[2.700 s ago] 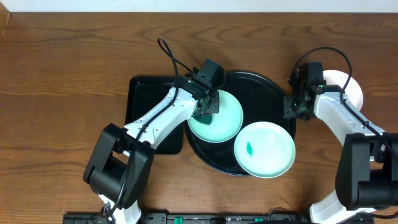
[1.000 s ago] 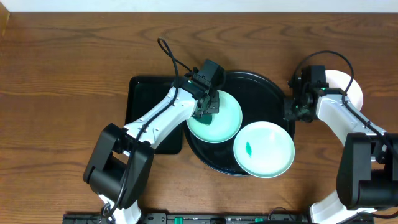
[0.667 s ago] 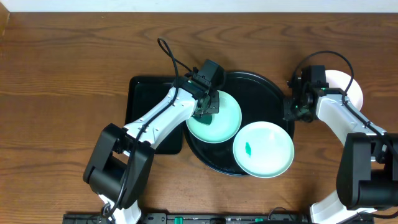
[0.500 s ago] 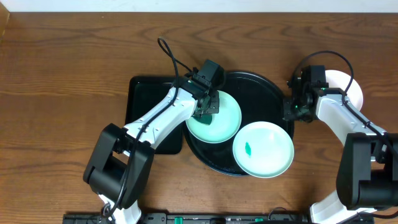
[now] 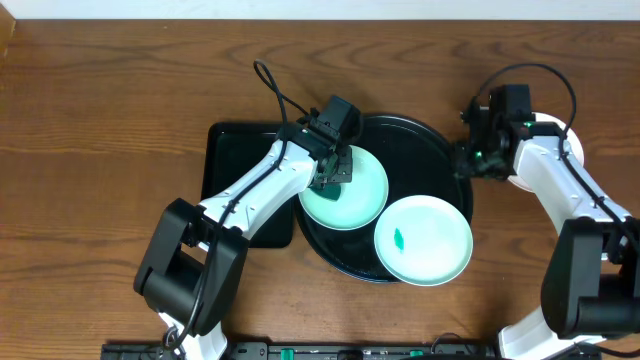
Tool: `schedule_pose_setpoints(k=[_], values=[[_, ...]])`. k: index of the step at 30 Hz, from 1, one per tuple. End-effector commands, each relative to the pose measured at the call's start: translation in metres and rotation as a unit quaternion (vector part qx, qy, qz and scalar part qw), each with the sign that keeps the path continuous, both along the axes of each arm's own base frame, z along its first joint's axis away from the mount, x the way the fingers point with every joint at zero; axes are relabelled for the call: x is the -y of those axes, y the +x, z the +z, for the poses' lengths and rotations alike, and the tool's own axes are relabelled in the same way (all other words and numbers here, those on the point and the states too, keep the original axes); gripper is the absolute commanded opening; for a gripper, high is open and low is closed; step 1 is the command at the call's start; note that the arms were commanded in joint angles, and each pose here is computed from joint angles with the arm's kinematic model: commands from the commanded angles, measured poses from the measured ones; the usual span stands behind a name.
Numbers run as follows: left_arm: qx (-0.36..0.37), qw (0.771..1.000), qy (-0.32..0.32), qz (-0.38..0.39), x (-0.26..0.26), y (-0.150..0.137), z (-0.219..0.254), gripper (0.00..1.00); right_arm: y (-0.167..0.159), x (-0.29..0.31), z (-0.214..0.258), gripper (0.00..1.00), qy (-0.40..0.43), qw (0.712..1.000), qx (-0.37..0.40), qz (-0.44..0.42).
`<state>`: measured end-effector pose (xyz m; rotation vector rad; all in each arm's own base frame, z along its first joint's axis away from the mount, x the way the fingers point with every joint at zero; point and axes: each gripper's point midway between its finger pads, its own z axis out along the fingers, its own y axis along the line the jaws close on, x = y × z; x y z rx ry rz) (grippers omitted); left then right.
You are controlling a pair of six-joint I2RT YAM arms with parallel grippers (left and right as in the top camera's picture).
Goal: Clean dirty plates on tray and stack at the side
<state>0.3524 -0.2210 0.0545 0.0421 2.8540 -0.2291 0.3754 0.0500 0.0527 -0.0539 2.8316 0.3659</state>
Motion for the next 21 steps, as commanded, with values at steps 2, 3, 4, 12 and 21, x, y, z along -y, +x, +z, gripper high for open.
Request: schedule_pose_setpoints(k=[2,3,4,12,21], values=[[0.003,1.0,0.009,-0.006,-0.003,0.002,0.001,0.07,0.003,-0.062,0.038,0.3,0.16,0.985,0.03,0.062],[0.001,1.0,0.011,-0.006,-0.004,0.001,0.0,0.07,0.002,-0.066,0.038,0.3,0.161,0.984,0.03,0.068],[-0.001,1.0,0.012,-0.006,-0.004,0.0,0.0,0.07,0.0,-0.07,0.037,0.3,0.157,0.985,0.028,0.072],[-0.008,1.0,0.016,-0.006,-0.006,-0.003,-0.001,0.07,-0.014,-0.103,0.01,0.24,0.085,0.989,0.008,0.12],[-0.008,1.0,0.016,-0.006,-0.006,-0.003,-0.001,0.07,-0.018,-0.114,-0.021,0.29,0.01,0.996,-0.016,0.092]])
